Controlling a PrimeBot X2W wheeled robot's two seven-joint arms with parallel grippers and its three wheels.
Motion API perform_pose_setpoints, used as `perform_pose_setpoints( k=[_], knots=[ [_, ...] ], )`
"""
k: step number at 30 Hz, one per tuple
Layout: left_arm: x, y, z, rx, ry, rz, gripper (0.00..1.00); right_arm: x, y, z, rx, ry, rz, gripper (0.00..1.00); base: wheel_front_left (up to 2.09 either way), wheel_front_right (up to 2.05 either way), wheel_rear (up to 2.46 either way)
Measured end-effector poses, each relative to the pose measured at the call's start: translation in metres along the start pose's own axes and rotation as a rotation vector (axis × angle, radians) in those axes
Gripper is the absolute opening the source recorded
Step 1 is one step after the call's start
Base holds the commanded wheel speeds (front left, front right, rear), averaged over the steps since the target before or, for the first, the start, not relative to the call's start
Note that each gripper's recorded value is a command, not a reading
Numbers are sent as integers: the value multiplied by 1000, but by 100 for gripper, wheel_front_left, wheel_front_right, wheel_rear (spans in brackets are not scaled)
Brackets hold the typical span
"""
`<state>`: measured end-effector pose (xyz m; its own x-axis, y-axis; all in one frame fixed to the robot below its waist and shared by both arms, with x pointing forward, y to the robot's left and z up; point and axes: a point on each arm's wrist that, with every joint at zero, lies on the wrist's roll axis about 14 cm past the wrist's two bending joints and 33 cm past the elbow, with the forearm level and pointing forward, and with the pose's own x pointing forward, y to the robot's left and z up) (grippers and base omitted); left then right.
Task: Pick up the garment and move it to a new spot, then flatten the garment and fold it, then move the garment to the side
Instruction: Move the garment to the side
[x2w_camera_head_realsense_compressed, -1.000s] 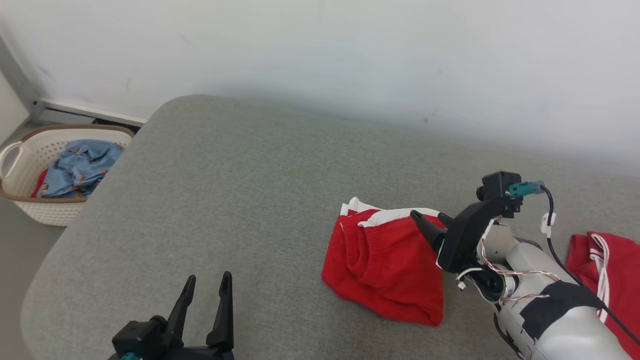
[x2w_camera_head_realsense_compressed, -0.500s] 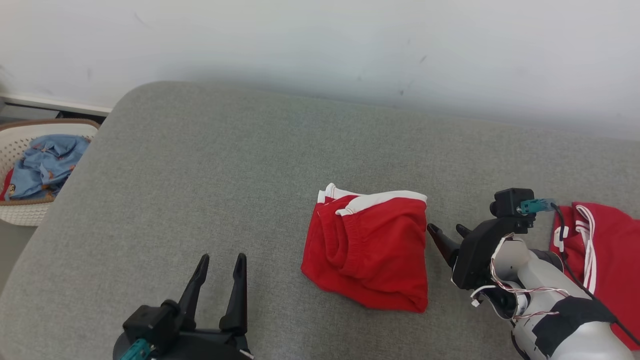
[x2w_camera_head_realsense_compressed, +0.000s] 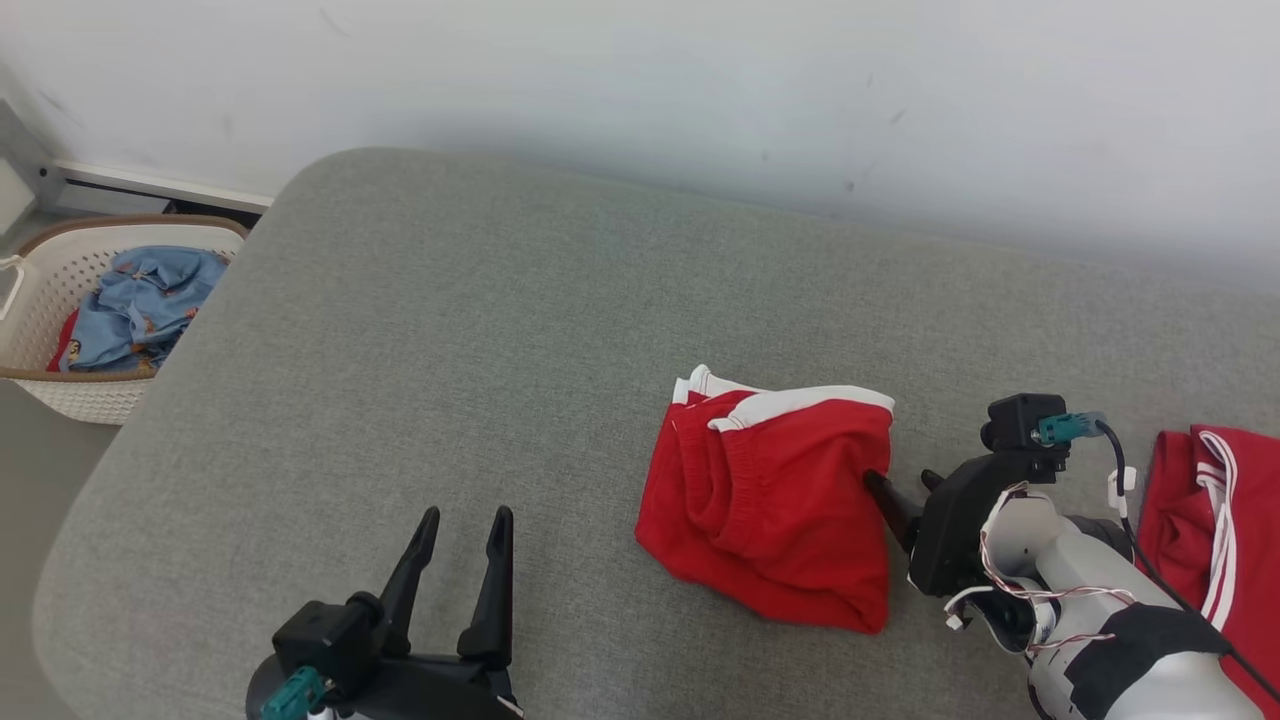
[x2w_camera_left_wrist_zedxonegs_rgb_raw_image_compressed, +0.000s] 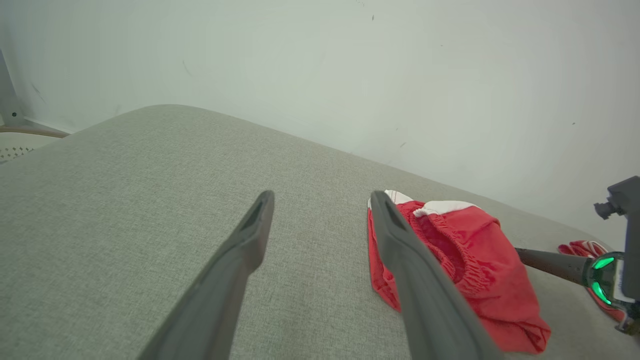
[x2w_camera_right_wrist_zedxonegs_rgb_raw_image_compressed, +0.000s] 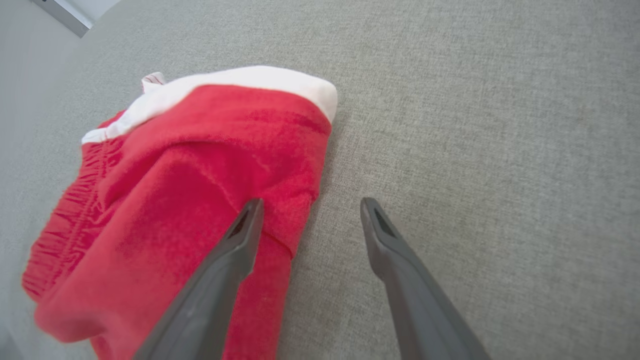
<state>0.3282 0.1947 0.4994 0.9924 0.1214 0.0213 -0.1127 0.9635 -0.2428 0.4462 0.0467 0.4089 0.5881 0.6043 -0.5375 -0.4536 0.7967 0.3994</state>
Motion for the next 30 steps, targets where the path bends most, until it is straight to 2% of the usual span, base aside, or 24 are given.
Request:
perform_pose_setpoints(
  k=[3, 8, 14, 15, 16, 17, 23, 30],
  knots=[
    [-3, -1, 0, -3, -1, -2, 100, -1, 4, -4, -7, 12, 5, 100, 0, 0, 0],
    [-8, -1, 1, -6, -4, -2, 100, 0, 7, -33, -55, 132, 7, 100, 0, 0, 0],
    [-13, 7, 1, -11, -6, 31, 100, 4, 13, -43, -91, 226, 15, 100, 0, 0, 0],
    [-13, 8, 1, -13, -7, 36, 100, 4, 13, -43, -91, 234, 15, 52, 0, 0, 0],
    [-13, 9, 1, -13, -7, 38, 100, 4, 13, -44, -92, 239, 15, 22, 0, 0, 0],
    [-13, 10, 2, -14, -9, 41, 100, 4, 14, -43, -93, 241, 16, 0, 0, 0, 0],
    [-16, 15, 2, -19, -12, 62, 100, 2, 21, -42, -72, 257, 33, 0, 0, 0, 0],
    [-18, 16, 2, -18, -12, 60, 100, -1, 19, -30, -57, 207, 33, 0, 0, 0, 0]
  ],
)
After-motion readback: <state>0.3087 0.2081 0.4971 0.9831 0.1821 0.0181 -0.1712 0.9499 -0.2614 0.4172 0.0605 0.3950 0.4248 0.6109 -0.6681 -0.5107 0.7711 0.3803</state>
